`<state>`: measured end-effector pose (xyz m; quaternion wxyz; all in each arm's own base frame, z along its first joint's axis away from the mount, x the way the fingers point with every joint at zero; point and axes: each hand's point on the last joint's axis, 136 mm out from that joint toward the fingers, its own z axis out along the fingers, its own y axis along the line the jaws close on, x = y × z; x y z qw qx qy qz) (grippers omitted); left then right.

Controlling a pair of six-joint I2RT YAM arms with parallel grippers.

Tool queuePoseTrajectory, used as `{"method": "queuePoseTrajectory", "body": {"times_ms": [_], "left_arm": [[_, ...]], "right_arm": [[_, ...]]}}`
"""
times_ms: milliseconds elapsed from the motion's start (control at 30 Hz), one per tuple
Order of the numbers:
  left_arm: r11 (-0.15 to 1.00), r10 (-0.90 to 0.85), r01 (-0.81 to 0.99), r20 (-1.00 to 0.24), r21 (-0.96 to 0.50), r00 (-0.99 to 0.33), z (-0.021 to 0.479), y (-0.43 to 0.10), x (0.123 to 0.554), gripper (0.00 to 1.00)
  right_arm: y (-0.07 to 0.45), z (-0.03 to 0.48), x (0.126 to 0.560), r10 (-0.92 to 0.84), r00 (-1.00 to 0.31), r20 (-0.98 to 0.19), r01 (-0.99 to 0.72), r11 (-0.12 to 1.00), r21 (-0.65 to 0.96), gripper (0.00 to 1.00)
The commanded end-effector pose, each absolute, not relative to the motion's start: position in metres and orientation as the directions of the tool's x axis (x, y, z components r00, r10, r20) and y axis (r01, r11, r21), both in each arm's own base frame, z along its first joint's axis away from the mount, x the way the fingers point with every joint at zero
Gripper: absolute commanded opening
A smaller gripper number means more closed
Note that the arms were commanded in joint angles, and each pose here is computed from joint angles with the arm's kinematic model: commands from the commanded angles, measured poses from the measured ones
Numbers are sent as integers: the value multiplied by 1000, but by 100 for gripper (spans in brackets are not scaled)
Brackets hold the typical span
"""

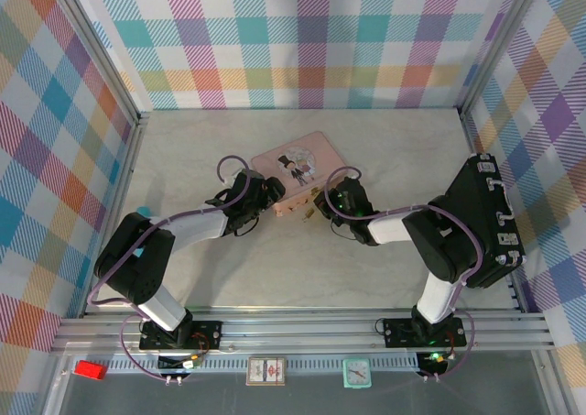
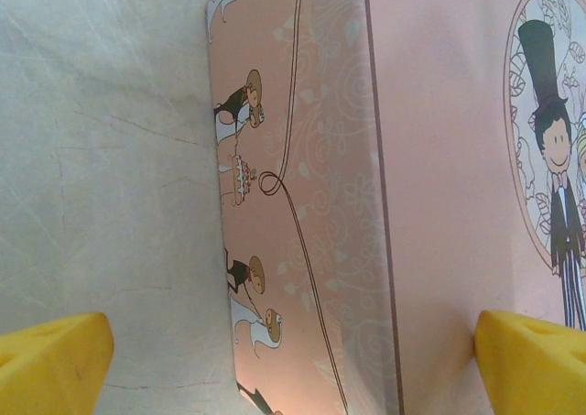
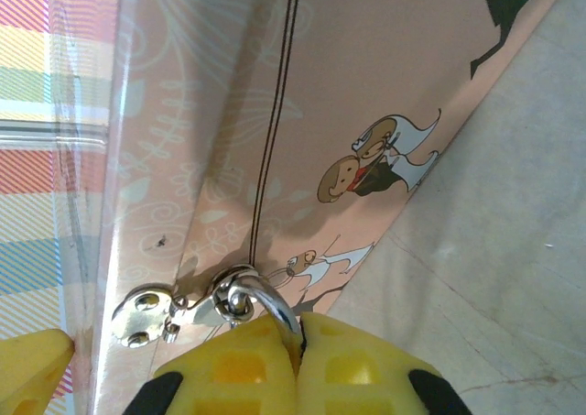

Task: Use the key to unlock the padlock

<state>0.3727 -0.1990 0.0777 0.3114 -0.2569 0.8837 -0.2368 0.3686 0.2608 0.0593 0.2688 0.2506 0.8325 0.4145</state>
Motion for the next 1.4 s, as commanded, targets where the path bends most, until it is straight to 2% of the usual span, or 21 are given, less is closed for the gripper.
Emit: {"method": "queuePoseTrajectory", "body": {"times_ms": [0,200,533,1133,1233,1367], "left_arm": [[824,-543,-384,-386,-416,-746,32,-178,344,99],[827,-542,-393,-387,-402,-746,31,-175,343,99],[827,-543,-397,-382,-398,-748,30,-176,345,99],[826,-543,-395,-378,-402,-750,32,-177,345,99],[825,-544,-396,-378,-403,-749,32,-177,345,99],[825,-545,-398,-380,-401,-747,32,-177,345,99]], "right_arm": [[251,58,378,656,-709,-259,198,539,819,1],[253,48,369,639,-731,-240,188,526,830,13],[258,43,366,615,-751,-240,166,528,833,19],[279,37,365,572,-781,-251,109,521,846,20],[282,37,362,570,-783,-249,104,514,851,17],[276,37,362,592,-766,-251,113,508,854,8]]}}
